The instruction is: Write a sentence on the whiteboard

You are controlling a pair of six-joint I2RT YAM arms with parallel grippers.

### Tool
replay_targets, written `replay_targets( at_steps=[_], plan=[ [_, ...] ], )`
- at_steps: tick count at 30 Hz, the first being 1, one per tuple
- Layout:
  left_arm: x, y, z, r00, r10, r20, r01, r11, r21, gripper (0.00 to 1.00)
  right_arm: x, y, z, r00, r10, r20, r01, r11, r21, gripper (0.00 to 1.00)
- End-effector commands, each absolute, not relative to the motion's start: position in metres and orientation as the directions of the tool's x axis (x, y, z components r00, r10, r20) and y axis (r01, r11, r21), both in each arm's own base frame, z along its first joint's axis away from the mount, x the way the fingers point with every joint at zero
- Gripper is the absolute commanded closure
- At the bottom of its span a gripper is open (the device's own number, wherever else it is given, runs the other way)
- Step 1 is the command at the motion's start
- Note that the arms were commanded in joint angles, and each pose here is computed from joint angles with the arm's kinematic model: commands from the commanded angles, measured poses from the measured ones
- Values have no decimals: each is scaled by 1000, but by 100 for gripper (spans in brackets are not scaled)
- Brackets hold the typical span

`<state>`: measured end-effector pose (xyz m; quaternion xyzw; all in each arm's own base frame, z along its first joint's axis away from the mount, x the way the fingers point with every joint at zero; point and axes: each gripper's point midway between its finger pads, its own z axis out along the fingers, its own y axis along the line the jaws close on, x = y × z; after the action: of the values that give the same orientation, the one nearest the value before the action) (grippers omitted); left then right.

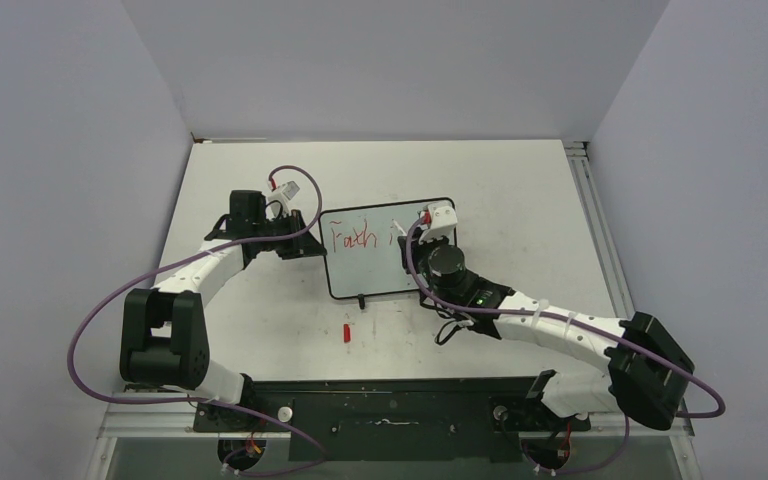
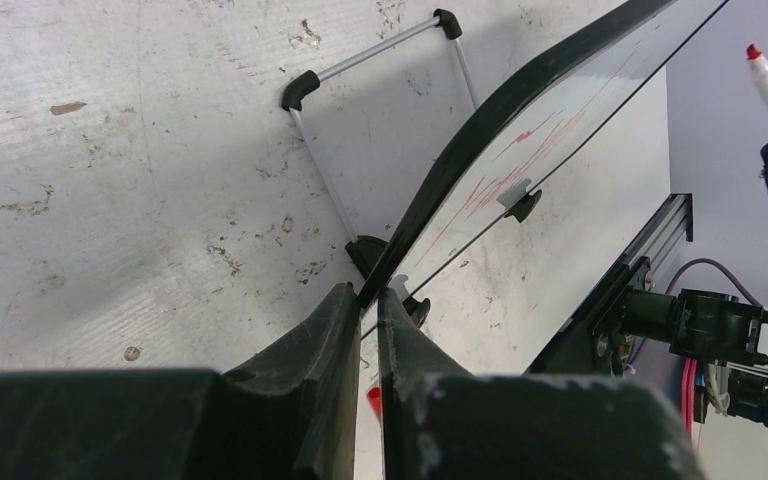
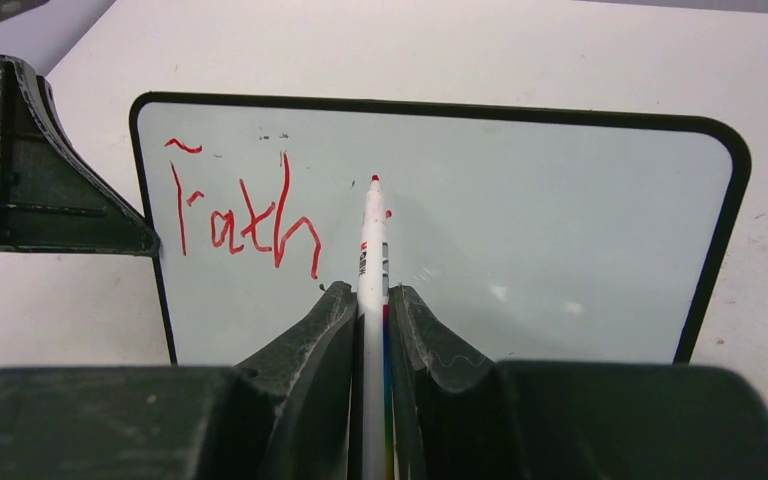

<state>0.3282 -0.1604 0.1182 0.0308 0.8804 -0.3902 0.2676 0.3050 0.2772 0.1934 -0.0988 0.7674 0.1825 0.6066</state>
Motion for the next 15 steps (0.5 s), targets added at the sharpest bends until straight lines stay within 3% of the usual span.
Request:
replay_targets(
  at_steps=[1, 15],
  plan=[
    [335, -166, 140, -827, -145, -544, 321, 672, -667, 92, 303, 268, 202, -220, 92, -971, -348, 923, 166, 95],
    [335, -166, 139, -826, -145, -544, 320, 674, -666, 92, 307, 266, 179, -258, 68, -964, -335, 929, 155, 95]
  ],
)
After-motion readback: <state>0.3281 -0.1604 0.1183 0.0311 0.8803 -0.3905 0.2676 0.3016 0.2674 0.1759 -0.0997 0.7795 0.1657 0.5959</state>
